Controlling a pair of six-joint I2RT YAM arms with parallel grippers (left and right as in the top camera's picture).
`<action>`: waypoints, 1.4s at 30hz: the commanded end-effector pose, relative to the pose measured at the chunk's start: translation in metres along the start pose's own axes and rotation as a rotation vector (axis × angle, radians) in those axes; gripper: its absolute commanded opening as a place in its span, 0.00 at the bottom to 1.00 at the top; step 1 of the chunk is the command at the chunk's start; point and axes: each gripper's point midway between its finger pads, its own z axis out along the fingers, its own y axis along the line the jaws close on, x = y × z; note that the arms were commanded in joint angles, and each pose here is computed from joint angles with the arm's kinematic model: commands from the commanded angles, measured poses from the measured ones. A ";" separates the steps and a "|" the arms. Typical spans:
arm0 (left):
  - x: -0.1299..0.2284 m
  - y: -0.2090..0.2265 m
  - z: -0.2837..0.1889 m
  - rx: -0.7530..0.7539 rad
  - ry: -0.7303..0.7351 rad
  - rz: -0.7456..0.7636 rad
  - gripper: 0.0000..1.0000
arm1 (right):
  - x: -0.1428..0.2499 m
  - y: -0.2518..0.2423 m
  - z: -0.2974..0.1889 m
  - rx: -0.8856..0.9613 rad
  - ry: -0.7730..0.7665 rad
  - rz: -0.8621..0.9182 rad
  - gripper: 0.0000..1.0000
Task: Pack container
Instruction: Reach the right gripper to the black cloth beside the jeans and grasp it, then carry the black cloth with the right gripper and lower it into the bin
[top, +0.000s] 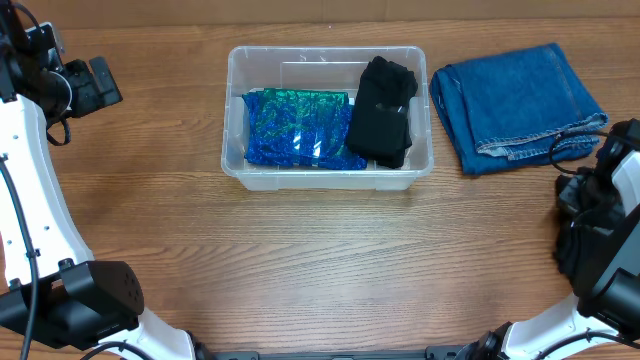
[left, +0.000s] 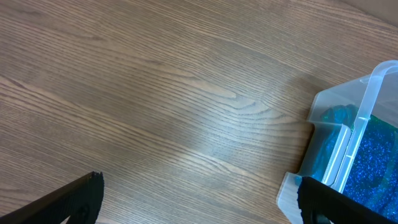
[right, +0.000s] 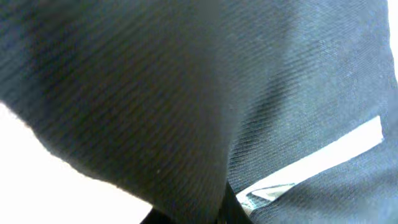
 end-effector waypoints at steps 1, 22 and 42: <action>0.000 -0.005 -0.005 0.011 -0.010 0.022 1.00 | -0.013 0.001 -0.023 -0.023 -0.006 0.074 0.04; 0.000 -0.005 -0.005 0.011 -0.010 0.022 1.00 | 0.018 0.165 -0.357 -0.510 -0.606 -0.945 0.04; 0.000 -0.005 -0.005 0.011 -0.010 0.022 1.00 | 0.183 0.413 -0.352 -0.524 -0.877 -1.745 0.04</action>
